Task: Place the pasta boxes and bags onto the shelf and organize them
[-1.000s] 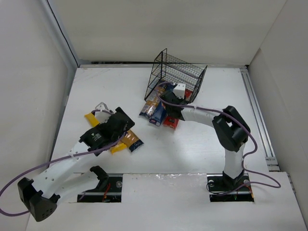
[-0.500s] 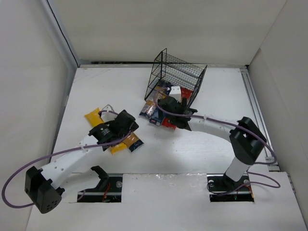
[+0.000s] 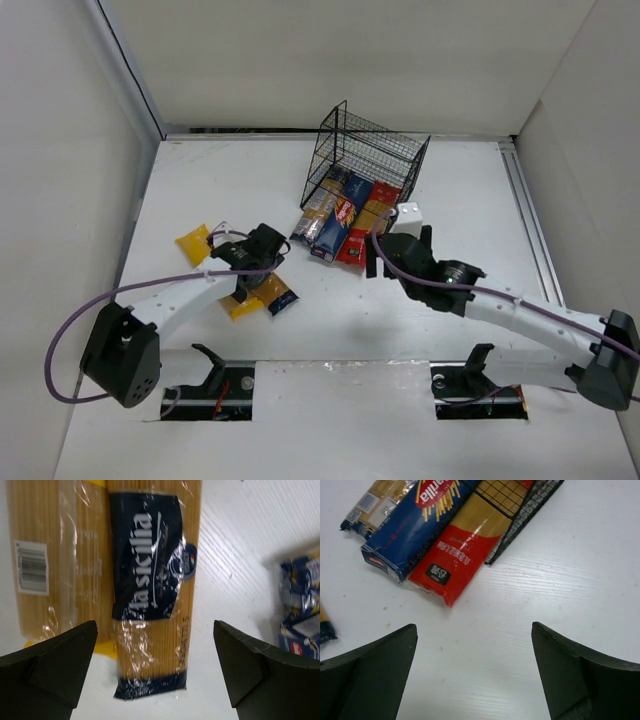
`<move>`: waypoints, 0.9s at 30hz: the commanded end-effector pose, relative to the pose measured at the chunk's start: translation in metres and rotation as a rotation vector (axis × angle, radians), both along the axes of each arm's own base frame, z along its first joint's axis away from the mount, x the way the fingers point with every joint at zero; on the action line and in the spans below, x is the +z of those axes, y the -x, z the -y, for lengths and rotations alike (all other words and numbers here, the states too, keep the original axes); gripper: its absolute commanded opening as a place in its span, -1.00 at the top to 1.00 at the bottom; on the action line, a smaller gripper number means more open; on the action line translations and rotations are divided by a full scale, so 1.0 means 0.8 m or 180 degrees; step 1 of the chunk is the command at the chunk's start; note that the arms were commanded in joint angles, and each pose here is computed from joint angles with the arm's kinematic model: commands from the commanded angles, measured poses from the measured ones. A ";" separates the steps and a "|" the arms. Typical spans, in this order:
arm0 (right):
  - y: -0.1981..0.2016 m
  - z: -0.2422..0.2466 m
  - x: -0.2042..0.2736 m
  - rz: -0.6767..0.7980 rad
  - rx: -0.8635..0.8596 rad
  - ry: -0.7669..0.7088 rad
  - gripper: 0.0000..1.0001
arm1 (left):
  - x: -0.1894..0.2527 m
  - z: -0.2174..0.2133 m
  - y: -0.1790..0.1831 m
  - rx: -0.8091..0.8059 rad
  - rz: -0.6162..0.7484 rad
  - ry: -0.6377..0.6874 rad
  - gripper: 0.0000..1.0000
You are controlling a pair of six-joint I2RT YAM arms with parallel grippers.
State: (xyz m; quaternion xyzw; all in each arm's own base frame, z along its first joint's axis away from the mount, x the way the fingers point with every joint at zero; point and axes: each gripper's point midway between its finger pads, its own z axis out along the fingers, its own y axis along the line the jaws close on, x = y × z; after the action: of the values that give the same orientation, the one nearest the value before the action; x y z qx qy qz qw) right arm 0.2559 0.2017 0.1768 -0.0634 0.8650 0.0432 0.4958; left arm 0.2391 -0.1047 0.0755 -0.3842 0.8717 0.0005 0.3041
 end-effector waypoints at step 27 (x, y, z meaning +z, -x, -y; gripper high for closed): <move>0.039 0.098 0.029 0.0295 -0.0394 -0.0012 -1.00 | -0.083 0.000 -0.044 -0.0466 -0.0385 -0.0281 1.00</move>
State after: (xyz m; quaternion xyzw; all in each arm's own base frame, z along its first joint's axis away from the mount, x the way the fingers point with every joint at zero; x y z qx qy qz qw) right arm 0.2256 0.1368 0.1915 -0.0375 0.8524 0.0192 0.5212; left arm 0.2896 -0.0939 0.0304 -0.3285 0.8933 0.0527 0.3023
